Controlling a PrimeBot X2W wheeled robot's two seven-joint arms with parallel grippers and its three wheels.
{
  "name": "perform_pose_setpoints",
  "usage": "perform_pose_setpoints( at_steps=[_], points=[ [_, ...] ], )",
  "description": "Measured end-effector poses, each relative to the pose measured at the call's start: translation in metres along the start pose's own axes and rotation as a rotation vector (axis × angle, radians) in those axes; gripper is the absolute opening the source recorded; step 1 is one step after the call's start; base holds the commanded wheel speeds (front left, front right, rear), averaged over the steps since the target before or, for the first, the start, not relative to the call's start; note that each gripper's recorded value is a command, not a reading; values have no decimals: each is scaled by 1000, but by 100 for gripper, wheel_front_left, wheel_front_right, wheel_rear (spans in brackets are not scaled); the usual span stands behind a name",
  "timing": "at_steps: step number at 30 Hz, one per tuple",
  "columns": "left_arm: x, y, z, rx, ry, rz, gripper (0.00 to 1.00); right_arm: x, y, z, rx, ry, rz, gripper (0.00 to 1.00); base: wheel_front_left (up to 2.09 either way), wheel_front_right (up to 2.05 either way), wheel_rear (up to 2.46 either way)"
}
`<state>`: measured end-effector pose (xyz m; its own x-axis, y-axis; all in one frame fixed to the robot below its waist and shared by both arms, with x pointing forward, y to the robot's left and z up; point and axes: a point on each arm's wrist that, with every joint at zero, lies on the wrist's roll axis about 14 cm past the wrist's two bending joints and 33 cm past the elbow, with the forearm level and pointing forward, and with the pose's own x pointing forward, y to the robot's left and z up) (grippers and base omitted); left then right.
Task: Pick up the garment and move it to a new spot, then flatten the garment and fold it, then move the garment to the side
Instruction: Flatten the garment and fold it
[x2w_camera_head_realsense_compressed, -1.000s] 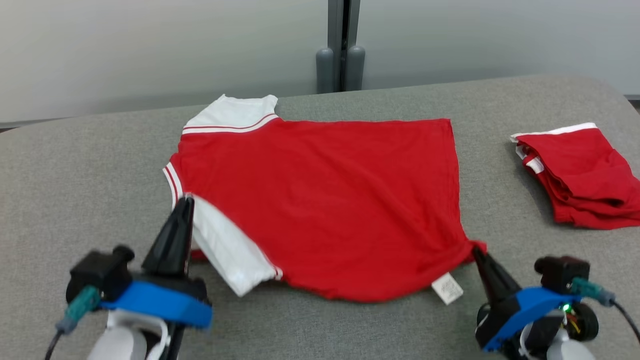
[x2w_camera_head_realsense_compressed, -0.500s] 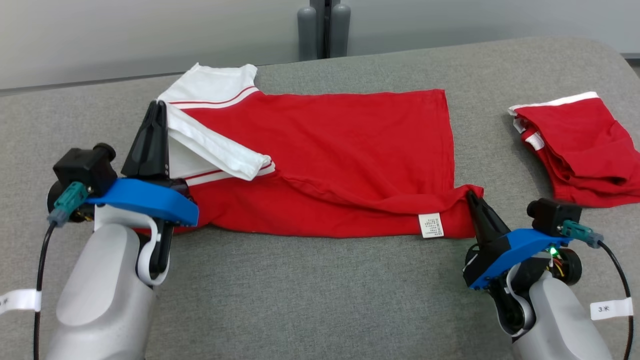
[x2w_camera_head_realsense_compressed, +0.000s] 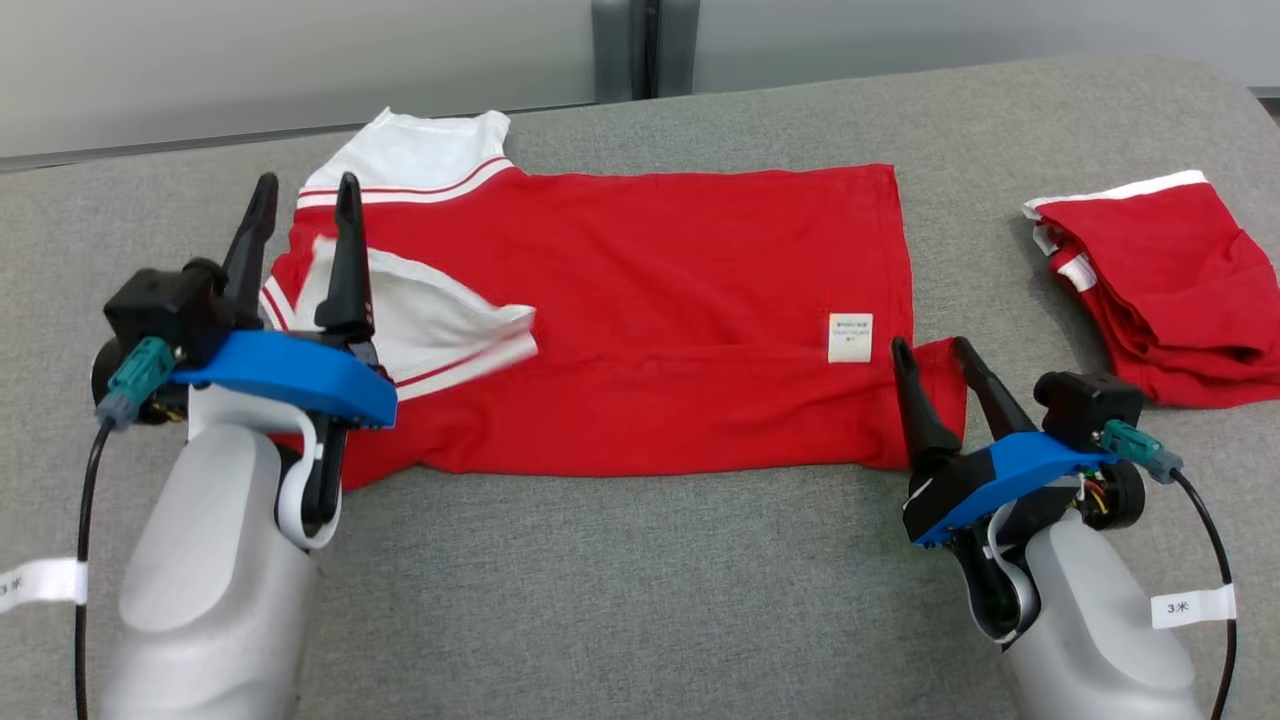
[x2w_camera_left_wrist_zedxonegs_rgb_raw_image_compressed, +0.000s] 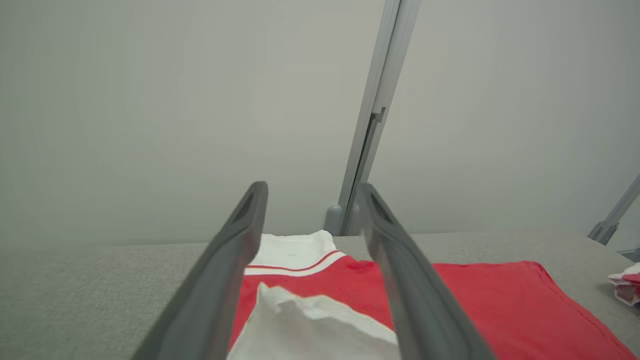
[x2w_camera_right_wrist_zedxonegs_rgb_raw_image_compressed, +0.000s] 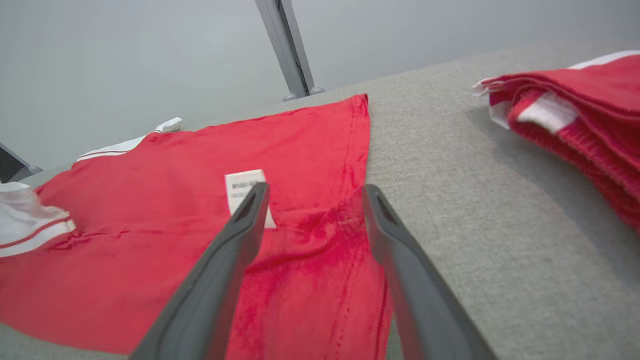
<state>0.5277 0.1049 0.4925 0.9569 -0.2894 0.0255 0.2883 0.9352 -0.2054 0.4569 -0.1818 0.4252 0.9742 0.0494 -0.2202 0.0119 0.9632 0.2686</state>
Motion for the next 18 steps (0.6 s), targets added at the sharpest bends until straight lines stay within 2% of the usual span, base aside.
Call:
perform_pose_setpoints(
  at_steps=[6,8,12,18],
  points=[
    [-23,11,-11,-32,17,47,100,-2,7,29,-70,-118,25,100,0,0,0],
    [-46,20,-26,-54,57,84,100,-14,2,33,-105,-147,14,100,0,0,0],
    [-69,30,-42,-70,103,121,100,-27,-1,33,-132,-156,5,100,0,0,0],
    [-105,37,-79,-139,287,178,100,-46,1,19,-145,-95,7,100,0,0,0]
  ],
)
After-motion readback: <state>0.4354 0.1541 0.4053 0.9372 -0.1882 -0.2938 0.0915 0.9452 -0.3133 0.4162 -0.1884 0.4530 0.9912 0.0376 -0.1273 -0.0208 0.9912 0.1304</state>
